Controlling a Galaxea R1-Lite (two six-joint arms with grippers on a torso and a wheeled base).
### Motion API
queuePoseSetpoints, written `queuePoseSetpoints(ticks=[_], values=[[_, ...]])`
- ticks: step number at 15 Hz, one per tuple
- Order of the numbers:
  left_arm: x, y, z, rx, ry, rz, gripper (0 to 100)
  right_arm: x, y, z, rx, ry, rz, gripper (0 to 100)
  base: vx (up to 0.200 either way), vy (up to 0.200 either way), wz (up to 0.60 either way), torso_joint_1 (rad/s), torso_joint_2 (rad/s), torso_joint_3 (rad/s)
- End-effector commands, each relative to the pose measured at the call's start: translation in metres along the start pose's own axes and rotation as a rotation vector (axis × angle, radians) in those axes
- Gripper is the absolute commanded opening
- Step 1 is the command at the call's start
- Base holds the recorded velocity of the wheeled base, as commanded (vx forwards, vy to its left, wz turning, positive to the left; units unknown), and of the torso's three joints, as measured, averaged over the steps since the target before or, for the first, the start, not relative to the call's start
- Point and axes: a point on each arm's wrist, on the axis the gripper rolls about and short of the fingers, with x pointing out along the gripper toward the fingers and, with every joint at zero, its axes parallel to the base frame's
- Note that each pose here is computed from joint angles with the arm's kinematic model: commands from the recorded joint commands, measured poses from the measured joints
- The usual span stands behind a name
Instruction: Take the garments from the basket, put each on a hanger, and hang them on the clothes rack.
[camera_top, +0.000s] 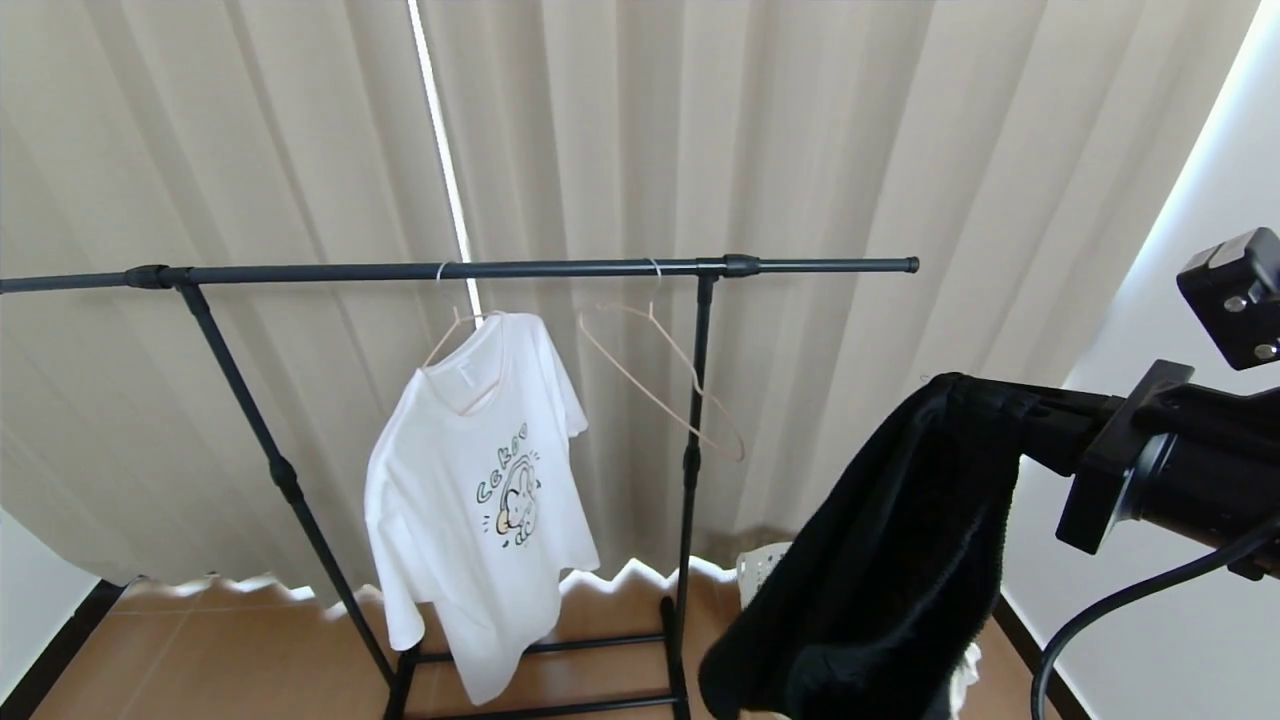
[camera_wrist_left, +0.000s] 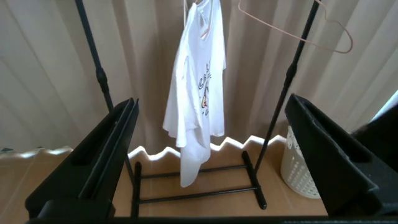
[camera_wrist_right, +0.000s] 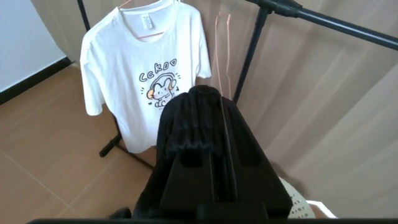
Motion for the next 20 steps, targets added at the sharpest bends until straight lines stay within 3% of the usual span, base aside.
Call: queuePoseSetpoints(ticks=[1,2,4,5,6,7,8,10,13,14,15,17,20], values=[[0.000,0.000,0.000,0.002,0.000,0.000,100,0.000,0.000,-0.003,-0.038,0.011,-0.002,0,0.000,0.000,0.00,0.000,0.00,0.000],[0.000,0.000,0.000,0.005,-0.002,0.001,100,0.002,0.000,-0.005,-0.096,0.023,-0.025,0,0.000,0.000,0.00,0.000,0.00,0.000],[0.000,0.000,0.000,0.043,0.009,-0.004,100,0.017,0.002,-0.003,-0.101,0.054,-0.080,0,0.000,0.000,0.00,0.000,0.00,0.000],[0.005,0.000,0.002,0.113,0.077,0.002,100,0.036,0.014,0.000,-0.095,0.074,-0.064,0,0.000,0.000,0.00,0.000,0.00,0.000],[0.014,0.001,0.011,0.120,0.171,-0.008,100,0.054,0.020,0.003,-0.072,0.084,-0.059,0,0.000,0.000,0.00,0.000,0.00,0.000],[0.020,0.001,0.021,0.107,0.211,-0.014,100,0.062,0.023,0.006,-0.059,0.083,-0.052,0,0.000,0.000,0.00,0.000,0.00,0.000],[0.045,0.001,0.054,-0.034,0.305,-0.028,100,0.083,0.037,0.012,-0.010,0.076,-0.029,0,0.000,0.000,0.00,0.000,0.00,0.000],[0.089,-0.004,0.091,-0.207,0.423,-0.140,100,0.108,0.043,0.008,0.136,0.101,-0.029,0,0.000,0.000,0.00,0.000,0.00,0.000],[0.141,-0.035,0.110,-0.279,0.585,-0.288,100,0.131,0.046,0.003,0.198,0.112,-0.082,0,0.000,0.000,0.00,0.000,0.00,0.000],[0.161,-0.059,0.114,-0.296,0.648,-0.333,100,0.134,0.045,0.005,0.201,0.104,-0.102,0,0.000,0.000,0.00,0.000,0.00,0.000],[0.168,-0.067,0.114,-0.292,0.667,-0.341,100,0.134,0.045,0.006,0.205,0.099,-0.102,0,0.000,0.000,0.00,0.000,0.00,0.000],[0.195,-0.105,0.108,-0.241,0.756,-0.407,100,0.137,0.045,0.012,0.217,0.080,-0.104,0,0.000,0.000,0.00,0.000,0.00,0.000],[0.218,-0.146,0.093,-0.215,0.852,-0.453,100,0.149,0.050,0.013,0.222,0.073,-0.093,0,0.000,0.000,0.00,0.000,0.00,0.000]])
